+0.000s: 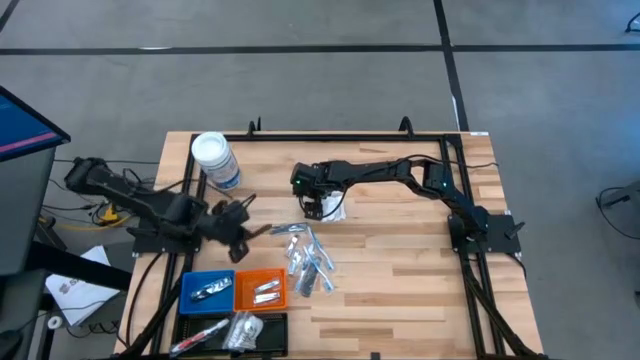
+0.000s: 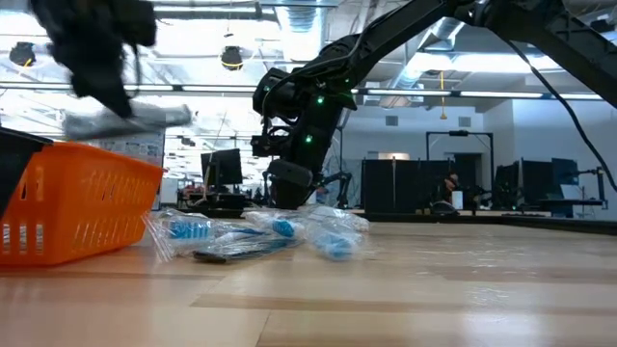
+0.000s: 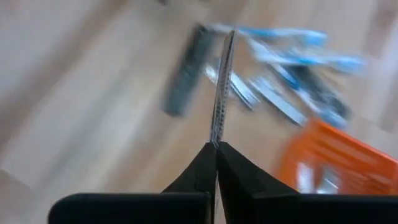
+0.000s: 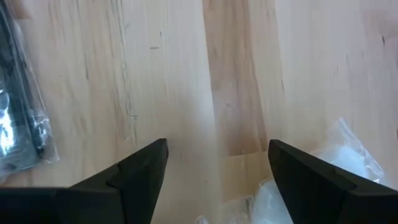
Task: Pick & Place Travel size toiletries
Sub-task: Put the top black comb into the blue basket
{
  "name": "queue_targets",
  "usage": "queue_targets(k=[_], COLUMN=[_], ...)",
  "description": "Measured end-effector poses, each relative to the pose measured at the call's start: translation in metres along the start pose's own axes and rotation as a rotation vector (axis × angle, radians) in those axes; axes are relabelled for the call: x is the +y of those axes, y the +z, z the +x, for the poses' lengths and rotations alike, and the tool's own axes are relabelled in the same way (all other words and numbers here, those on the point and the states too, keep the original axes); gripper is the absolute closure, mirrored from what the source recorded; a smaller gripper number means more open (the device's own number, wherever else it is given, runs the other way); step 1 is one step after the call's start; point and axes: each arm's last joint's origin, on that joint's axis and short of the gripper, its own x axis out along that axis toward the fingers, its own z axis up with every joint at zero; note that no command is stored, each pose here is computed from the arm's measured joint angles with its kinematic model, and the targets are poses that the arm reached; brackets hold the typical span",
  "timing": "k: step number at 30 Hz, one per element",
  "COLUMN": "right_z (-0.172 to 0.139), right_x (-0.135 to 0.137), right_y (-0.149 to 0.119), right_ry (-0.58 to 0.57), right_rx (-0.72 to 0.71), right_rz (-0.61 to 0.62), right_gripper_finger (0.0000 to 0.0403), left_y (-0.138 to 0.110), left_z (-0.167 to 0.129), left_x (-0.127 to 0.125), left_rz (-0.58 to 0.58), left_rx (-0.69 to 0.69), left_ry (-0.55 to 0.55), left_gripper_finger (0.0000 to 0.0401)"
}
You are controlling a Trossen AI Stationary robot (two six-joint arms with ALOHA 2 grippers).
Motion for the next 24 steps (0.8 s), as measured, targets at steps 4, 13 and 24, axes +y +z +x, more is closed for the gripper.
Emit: queue_targets(k=[4,13,24], right_z=[0.000,0.000,0.000], right_x=[0.000,0.000,0.009], right_y=[0.000,0.000,0.003], right_ry=[0.000,-0.001,0.005], right_rx=[-0.002,-0.005,-0.019], right_rz=[0.002,0.010,-0.007], right_gripper_finger=[0.0126,0.0126,0.0126], left_y=[-0.014,-0.049,-0.131], left_z=[-0.021,-0.062,-0.061], left_x=[-0.017,-0.058,-0.088], left_rz=[-0.078,-0.255,-0.350], left_rx=[0.079,0.251,0.264], left_ry=[-0.059,-0.164,-0.041], left_gripper_finger=[0.0400,0.0401,0.0401])
